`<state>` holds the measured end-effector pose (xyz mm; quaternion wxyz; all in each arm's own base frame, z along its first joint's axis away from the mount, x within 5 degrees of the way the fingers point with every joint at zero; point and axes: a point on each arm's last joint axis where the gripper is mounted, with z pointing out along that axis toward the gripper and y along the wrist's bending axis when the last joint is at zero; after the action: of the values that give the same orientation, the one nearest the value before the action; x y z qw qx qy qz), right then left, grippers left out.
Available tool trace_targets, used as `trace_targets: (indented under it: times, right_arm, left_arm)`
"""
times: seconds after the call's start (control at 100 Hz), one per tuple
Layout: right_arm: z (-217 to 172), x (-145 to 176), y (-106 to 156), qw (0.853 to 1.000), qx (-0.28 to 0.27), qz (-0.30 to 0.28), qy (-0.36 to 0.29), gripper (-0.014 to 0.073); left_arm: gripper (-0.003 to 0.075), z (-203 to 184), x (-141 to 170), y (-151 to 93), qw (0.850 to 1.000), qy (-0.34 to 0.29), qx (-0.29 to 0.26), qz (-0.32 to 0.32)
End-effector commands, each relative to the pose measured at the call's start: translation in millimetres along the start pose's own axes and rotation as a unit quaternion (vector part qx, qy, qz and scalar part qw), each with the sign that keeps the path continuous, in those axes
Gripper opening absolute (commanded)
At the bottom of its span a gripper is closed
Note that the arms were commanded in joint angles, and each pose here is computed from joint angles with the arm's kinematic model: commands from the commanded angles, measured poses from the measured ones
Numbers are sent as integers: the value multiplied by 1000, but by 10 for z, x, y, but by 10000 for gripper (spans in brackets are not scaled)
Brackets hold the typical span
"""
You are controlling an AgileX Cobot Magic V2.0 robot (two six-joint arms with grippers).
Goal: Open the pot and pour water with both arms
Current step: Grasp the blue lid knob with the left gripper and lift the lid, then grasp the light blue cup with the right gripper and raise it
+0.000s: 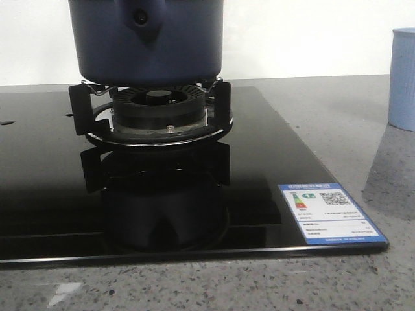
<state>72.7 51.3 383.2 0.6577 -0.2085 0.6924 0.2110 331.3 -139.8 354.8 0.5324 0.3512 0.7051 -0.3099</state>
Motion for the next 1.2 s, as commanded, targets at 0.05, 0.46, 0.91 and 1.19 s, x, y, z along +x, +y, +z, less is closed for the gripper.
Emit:
trace_targets:
  times: [0.05, 0.46, 0.91, 1.19]
  right_arm:
    - [-2, -139, -17, 999, 9, 5, -32, 654]
    - [-2, -135, -12, 1000, 6, 5, -29, 654]
    - [-55, -261, -253, 979, 151, -106, -84, 654]
    - [137, 175, -486, 969, 210, -128, -12, 654]
  left_arm:
    - [575, 18, -158, -14, 999, -35, 19, -9]
    - [309, 43, -233, -81, 995, -52, 85, -14]
    - [281, -671, -973, -353, 986, -147, 73, 37]
    - [281, -1199, -1260, -763, 975, -193, 67, 87]
